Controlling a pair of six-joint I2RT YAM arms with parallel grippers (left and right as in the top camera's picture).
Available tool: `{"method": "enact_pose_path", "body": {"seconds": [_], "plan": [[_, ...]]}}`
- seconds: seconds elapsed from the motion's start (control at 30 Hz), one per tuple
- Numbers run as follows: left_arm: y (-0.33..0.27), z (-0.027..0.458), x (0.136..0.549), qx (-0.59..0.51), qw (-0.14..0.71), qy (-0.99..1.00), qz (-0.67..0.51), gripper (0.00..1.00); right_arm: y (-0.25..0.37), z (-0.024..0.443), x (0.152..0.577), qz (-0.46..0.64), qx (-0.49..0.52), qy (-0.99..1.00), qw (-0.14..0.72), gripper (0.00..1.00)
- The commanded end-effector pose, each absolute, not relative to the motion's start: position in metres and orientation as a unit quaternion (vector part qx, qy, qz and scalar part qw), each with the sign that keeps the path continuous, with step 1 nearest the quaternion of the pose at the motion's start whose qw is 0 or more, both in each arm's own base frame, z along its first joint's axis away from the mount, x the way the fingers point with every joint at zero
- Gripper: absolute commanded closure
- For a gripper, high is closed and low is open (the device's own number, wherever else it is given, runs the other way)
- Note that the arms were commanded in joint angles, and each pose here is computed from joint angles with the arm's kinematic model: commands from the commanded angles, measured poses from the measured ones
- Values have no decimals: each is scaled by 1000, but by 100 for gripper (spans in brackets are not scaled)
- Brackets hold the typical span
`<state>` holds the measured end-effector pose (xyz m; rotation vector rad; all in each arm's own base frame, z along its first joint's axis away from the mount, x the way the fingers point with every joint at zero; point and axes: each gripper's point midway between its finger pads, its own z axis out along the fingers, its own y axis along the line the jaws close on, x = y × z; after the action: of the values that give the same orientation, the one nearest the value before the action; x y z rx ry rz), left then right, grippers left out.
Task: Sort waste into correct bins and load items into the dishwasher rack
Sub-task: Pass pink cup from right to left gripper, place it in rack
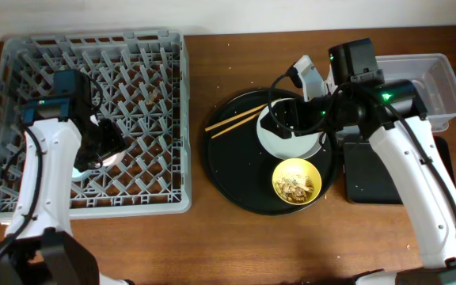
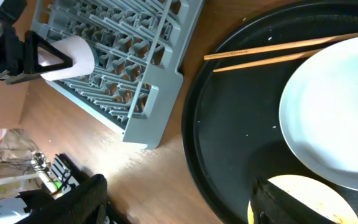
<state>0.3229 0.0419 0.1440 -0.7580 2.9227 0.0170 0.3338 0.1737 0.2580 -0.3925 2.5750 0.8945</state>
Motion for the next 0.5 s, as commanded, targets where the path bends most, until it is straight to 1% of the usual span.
{"method": "enact_pose_path", "body": {"seconds": [0.0,0.07,0.1,0.13,0.2,0.27,0.3,0.33,0.37,0.4,0.43,0.47], "plan": [[38,115,317,-264,13,965,3,37,174,257,333,313,-143,919,193,25],[24,105,317,-263,-12,964,-34,37,174,257,333,313,-143,919,193,25],[19,105,318,-263,-14,963,-48,17,174,257,333,313,-143,919,193,25],[17,105,319,-263,-13,963,-55,1,174,257,333,313,-143,919,193,25],[19,113,324,-266,-5,962,-58,1,173,256,332,313,-143,919,191,25],[27,139,334,-272,17,960,-62,1,173,253,330,312,-141,921,184,25],[20,160,341,-241,32,966,-85,2,173,250,329,312,-140,922,180,25],[7,179,351,-188,58,973,-124,3,176,243,329,306,-143,925,175,26],[-17,210,364,-106,107,971,-186,3,175,225,331,268,-130,940,165,28],[-44,245,372,-7,167,956,-242,3,168,198,336,195,-100,964,152,34],[-57,274,378,34,222,942,-249,3,164,173,344,128,-75,978,143,35],[-60,287,380,48,253,936,-239,3,177,160,348,126,-89,978,137,36]]}}
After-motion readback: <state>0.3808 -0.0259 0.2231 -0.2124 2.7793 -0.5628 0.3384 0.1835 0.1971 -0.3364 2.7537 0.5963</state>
